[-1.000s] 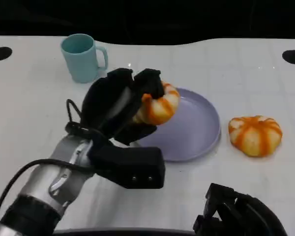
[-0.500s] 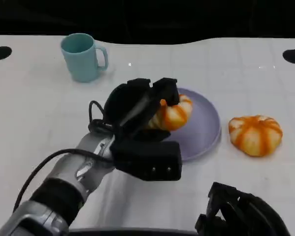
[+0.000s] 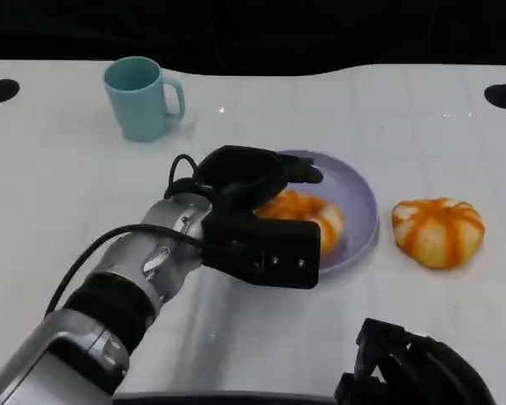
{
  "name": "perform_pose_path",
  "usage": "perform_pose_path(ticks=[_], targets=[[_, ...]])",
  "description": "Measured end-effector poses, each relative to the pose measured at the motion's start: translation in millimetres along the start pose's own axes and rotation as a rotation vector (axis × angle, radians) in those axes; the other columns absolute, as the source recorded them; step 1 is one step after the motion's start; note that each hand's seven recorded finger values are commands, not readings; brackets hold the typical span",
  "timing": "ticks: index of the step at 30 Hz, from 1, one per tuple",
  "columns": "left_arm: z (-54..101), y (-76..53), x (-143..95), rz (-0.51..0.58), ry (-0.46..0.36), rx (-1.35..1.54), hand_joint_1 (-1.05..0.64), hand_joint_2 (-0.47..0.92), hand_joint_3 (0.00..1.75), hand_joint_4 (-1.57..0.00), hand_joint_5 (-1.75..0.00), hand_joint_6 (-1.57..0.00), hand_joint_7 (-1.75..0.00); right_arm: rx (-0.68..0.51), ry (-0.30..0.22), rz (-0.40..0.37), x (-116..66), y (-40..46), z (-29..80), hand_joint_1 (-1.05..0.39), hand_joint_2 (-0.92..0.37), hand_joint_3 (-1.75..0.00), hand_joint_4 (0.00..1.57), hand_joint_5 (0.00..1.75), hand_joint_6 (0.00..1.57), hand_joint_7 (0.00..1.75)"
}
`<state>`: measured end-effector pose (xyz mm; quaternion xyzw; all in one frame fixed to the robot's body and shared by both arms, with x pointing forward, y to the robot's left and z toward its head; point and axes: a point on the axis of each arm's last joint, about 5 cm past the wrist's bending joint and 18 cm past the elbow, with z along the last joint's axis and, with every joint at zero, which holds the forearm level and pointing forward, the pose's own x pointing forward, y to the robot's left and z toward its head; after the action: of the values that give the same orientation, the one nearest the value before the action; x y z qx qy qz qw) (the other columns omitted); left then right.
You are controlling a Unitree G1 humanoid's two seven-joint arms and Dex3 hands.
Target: Grasp the bread from the table and place it into the plate.
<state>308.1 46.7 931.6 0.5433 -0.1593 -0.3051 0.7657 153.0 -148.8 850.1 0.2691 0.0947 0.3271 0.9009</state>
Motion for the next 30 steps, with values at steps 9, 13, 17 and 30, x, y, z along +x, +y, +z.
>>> perform_pose_path(ticks=[9,13,17,30], targets=[[1.5,7.0,-3.9,-0.048,0.023,0.083,-0.86,0.92,0.26,-0.2,-0.1,-0.14,0.0,-0.005,-0.004,0.0,-1.2,1.5,0.6,-0.74,-0.92,-0.23,0.88,1.57,0.78,1.36],[-1.0,7.2,-13.4,-0.014,0.003,0.056,-0.74,0.92,0.23,-0.39,-0.19,-0.29,-0.06,-0.007,-0.008,0.002,-1.3,2.5,1.9,-0.73,-0.92,-0.2,0.88,1.58,0.79,1.35],[-4.8,2.6,-33.9,0.082,-0.024,-0.093,-0.52,0.92,0.08,-0.62,-0.73,-0.58,-0.21,0.001,-0.007,-0.001,-2.9,2.8,1.3,-0.74,-0.92,-0.2,0.88,1.58,0.79,1.36],[-18.6,-24.0,-96.8,0.334,-0.129,-0.86,-0.3,0.92,0.05,-0.63,-1.75,-0.39,-1.74,0.002,-0.006,-0.016,-10.4,3.9,1.8,-0.72,-0.92,-0.22,0.85,1.58,0.76,1.35]])
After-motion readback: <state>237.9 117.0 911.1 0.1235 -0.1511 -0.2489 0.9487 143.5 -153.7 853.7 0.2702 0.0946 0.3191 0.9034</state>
